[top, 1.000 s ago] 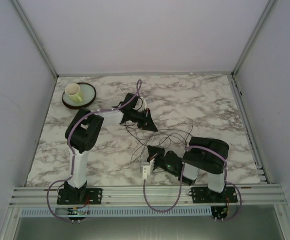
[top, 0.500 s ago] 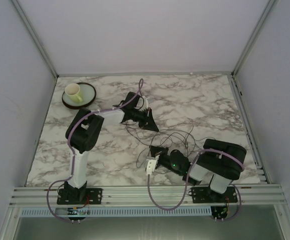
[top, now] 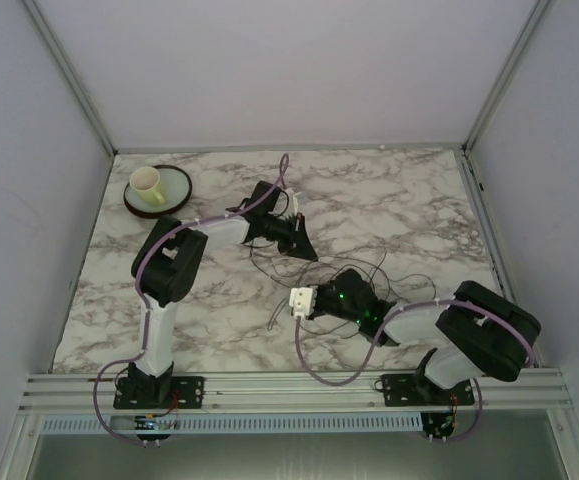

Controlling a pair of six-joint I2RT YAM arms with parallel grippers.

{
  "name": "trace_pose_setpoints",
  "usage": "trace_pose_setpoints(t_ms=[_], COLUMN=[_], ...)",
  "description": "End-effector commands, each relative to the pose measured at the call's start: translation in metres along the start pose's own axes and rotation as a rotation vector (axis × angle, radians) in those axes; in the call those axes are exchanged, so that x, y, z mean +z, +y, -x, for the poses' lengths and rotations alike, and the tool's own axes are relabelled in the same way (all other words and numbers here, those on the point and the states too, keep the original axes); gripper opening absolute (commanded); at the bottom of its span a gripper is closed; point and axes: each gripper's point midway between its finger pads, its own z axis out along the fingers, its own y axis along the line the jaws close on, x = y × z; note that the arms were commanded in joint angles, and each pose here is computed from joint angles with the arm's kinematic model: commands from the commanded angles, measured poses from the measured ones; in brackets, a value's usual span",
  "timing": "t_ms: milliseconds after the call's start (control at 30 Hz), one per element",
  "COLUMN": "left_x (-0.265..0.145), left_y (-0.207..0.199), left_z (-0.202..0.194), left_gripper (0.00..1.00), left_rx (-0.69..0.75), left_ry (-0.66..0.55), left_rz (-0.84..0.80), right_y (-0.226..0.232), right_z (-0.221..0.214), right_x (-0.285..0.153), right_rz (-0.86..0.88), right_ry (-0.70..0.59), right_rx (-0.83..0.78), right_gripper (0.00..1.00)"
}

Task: Zip-tie the wires
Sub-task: Adjust the cable at the center of the board.

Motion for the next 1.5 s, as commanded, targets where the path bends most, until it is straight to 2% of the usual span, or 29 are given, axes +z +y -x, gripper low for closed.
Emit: trace_pose_setpoints(t_ms=[0,467,567,700,933,1133,1300,1467], left_x=[-0.001,-0.004,-0.004,-0.005,-0.007,-0.01,-0.009,-0.009], left_y=[-0.001,0.004,0.005,0.008,0.012,0.013,0.012,0.012], left_z=[0.01,0.009,0.01,0.012,0.014,0.02,0.024,0.025], left_gripper=[0.0,0.0,0.0,0.0,0.0,0.0,0.0,0.0], left_rx=[0.04,0.058,0.053,0.046,0.035,0.035,0.036,0.036], left_ry=[-0.015,-0.035,-0.04,-0.045,-0.052,-0.066,-0.07,-0.07], left_rz=[0.004,0.032,0.036,0.041,0.049,0.05,0.046,0.043], right_y=[0.019,0.029,0.03,0.03,0.024,0.022,0.023,0.019], right_z=[-0.002,-0.017,-0.02,-0.023,-0.024,-0.018,-0.014,0.004], right_x=[0.004,0.008,0.007,-0.001,-0.016,-0.022,-0.03,-0.043], right_rz=[0.189,0.236,0.236,0.212,0.16,0.128,0.06,-0.005], right_ry=[0.049,0.117,0.141,0.165,0.196,0.2,0.217,0.175], right_rx=[0.112,0.172,0.195,0.212,0.256,0.355,0.51,0.711], right_gripper=[0.0,0.01,0.12,0.39,0.6,0.62,0.62,0.62])
